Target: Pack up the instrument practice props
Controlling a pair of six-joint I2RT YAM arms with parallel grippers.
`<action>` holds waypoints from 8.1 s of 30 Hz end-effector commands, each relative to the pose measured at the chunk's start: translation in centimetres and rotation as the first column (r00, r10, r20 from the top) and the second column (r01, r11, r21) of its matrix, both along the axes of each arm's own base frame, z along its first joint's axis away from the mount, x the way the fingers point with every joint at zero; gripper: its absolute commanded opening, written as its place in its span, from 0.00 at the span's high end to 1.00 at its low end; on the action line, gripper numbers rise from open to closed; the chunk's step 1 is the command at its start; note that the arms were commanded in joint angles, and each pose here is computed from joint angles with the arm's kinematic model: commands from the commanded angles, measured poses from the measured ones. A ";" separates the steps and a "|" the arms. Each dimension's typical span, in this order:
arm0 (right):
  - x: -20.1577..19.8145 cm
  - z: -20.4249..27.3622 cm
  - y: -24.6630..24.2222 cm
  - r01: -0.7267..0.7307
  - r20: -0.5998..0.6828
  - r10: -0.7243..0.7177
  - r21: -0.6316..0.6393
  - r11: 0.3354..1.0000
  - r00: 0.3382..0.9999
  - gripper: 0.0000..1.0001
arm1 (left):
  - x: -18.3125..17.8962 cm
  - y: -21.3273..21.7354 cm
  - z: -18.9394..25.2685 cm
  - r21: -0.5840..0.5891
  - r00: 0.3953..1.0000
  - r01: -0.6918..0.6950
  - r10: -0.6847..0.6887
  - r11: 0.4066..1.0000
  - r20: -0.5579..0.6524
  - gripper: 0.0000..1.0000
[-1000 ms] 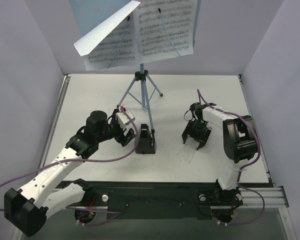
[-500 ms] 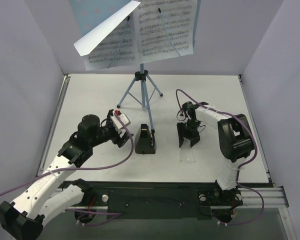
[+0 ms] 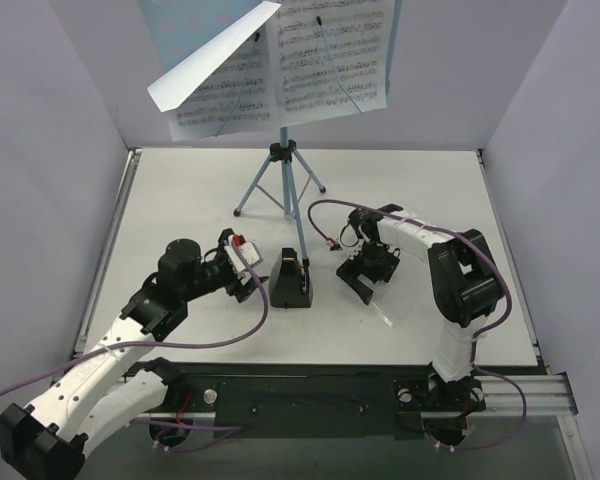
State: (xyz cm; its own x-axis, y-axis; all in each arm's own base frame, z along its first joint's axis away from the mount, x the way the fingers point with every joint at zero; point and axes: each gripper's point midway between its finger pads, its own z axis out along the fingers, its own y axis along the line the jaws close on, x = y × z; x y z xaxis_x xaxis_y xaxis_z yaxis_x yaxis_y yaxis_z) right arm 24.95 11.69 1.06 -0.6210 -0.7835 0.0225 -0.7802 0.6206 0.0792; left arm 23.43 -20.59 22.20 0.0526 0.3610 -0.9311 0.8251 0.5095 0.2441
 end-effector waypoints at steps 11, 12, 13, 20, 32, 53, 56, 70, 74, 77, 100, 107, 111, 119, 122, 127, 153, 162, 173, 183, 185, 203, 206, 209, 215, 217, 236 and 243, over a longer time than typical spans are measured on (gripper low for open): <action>0.8 3.5 -0.2 -0.009 0.145 0.003 0.040 0.999 0.989 0.03 | 3.5 2.6 0.7 -0.120 0.987 -0.160 0.155 0.980 -0.047 0.16; 0.7 3.2 -0.5 -0.034 0.138 0.030 0.032 0.999 0.990 0.04 | 3.5 2.6 0.9 -0.110 0.990 -0.143 0.143 0.984 -0.008 0.16; 0.6 3.0 -0.7 -0.047 0.129 0.042 0.034 0.998 0.991 0.06 | 3.3 2.8 0.0 -0.096 0.989 -0.146 0.146 0.985 -0.011 0.16; 0.1 2.4 -0.1 -0.131 0.120 0.126 0.040 0.991 0.985 0.15 | 3.5 2.6 0.6 -0.128 0.988 -0.151 0.153 0.980 0.013 0.16; -2.1 0.5 -0.3 -0.204 0.048 0.204 -0.011 0.979 0.978 0.26 | 2.8 2.0 0.6 -0.095 0.991 -0.115 0.120 0.989 0.058 0.16; -2.5 -1.6 -0.7 -0.173 -0.001 0.173 -0.048 0.984 0.985 0.57 | 1.4 0.5 -0.2 -0.048 0.995 -0.034 0.038 0.998 0.096 0.16; -2.7 -1.2 -0.9 -0.158 0.013 0.158 -0.050 0.986 0.987 0.81 | 1.2 0.4 -0.6 -0.044 0.995 -0.027 0.030 0.999 0.090 0.16; 1.1 16.6 4.9 -0.119 0.394 -0.115 0.522 0.845 0.912 1.00 | 1.5 -0.8 1.7 -0.027 0.989 0.048 -0.044 0.998 0.139 0.16; 1.9 23.4 8.4 -0.169 0.481 -0.238 0.659 0.733 0.844 1.00 | 2.0 -2.0 4.1 -0.067 0.981 0.088 -0.074 0.994 0.178 0.16; 2.5 25.6 10.7 -0.158 0.437 -0.275 0.728 0.667 0.856 1.00 | 2.4 -3.5 5.2 -0.100 0.975 0.133 -0.112 0.986 0.193 0.17; 4.6 31.0 17.7 -0.172 0.388 -0.361 0.846 0.505 0.848 1.00 | 4.4 -9.3 9.0 -0.204 0.964 0.124 -0.069 0.971 0.256 0.17; 3.5 29.6 17.1 -0.181 0.392 -0.325 0.832 0.525 0.861 1.00 | 4.2 -8.2 8.2 -0.191 0.970 0.093 -0.046 0.977 0.238 0.17; 3.5 29.3 17.1 -0.184 0.394 -0.314 0.828 0.530 0.864 1.00 | 4.0 -7.9 7.5 -0.184 0.975 0.085 -0.044 0.979 0.220 0.17; 5.2 28.9 16.1 -0.134 0.357 -0.351 0.841 0.525 0.866 1.00 | 3.0 -6.3 4.9 -0.096 0.982 0.086 -0.069 0.992 0.174 0.16; 5.5 28.5 15.4 -0.132 0.348 -0.343 0.844 0.520 0.872 1.00 | 2.6 -5.3 4.2 -0.048 0.986 0.097 -0.089 0.994 0.142 0.14; 5.1 26.5 14.6 -0.254 0.395 -0.196 0.826 0.503 0.898 1.00 | 2.1 -4.6 3.1 0.051 0.983 0.164 -0.167 0.985 0.077 0.12; 4.1 20.2 18.3 -0.636 0.663 0.047 0.693 0.340 0.747 1.00 | 2.2 -6.1 -3.4 0.059 0.867 0.448 -0.417 0.892 -0.272 0.67; 3.2 19.9 19.0 -0.630 0.653 0.014 0.724 0.282 0.757 1.00 | 2.8 -6.3 -4.5 0.035 0.890 0.380 -0.355 0.924 -0.285 1.00; 2.8 18.9 19.4 -0.670 0.686 0.006 0.709 0.217 0.728 1.00 | 3.3 -5.6 -5.4 0.060 0.899 0.352 -0.319 0.934 -0.301 1.00; 3.0 17.3 18.8 -0.686 0.694 0.021 0.706 0.176 0.719 1.00 | 3.9 -4.9 -5.9 0.086 0.901 0.345 -0.304 0.935 -0.310 1.00; 2.9 16.9 18.8 -0.679 0.685 0.028 0.713 0.175 0.728 1.00 | 4.0 -4.8 -6.0 0.087 0.901 0.343 -0.300 0.935 -0.314 1.00; 2.6 15.3 18.8 -0.674 0.682 0.024 0.716 0.181 0.731 1.00 | 4.9 -5.0 -6.3 0.085 0.910 0.306 -0.266 0.948 -0.317 1.00; 2.8 15.0 18.9 -0.685 0.695 0.021 0.703 0.192 0.719 1.00 | 4.9 -5.0 -6.4 0.086 0.911 0.309 -0.269 0.947 -0.314 1.00; 2.8 14.6 19.0 -0.693 0.702 0.030 0.694 0.197 0.712 1.00 | 4.9 -5.0 -6.4 0.084 0.910 0.312 -0.272 0.947 -0.314 1.00; 2.6 13.8 18.6 -0.710 0.714 0.067 0.673 0.207 0.697 1.00 | 4.9 -5.1 -6.4 0.083 0.910 0.315 -0.276 0.946 -0.311 1.00; 2.3 13.6 18.5 -0.715 0.719 0.070 0.669 0.203 0.692 1.00 | 4.9 -5.1 -6.5 0.083 0.909 0.315 -0.275 0.945 -0.314 1.00; 1.6 9.9 17.5 -0.705 0.722 0.061 0.648 0.288 0.689 1.00 | 4.7 -4.9 -7.0 0.087 0.907 0.316 -0.274 0.945 -0.321 1.00; 1.9 8.8 17.8 -0.653 0.664 0.090 0.686 0.322 0.742 1.00 | 4.5 -5.0 -6.9 0.095 0.904 0.342 -0.300 0.935 -0.305 1.00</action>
State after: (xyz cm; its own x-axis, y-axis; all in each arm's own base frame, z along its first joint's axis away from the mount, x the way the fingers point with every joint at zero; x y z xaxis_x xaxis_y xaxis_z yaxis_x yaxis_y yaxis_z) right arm 27.30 30.11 13.87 0.1416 -0.2271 -0.9635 -0.9865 0.0489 -0.1565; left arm 27.67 -27.05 19.06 0.0045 0.4083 -0.9128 0.9875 0.1419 0.0683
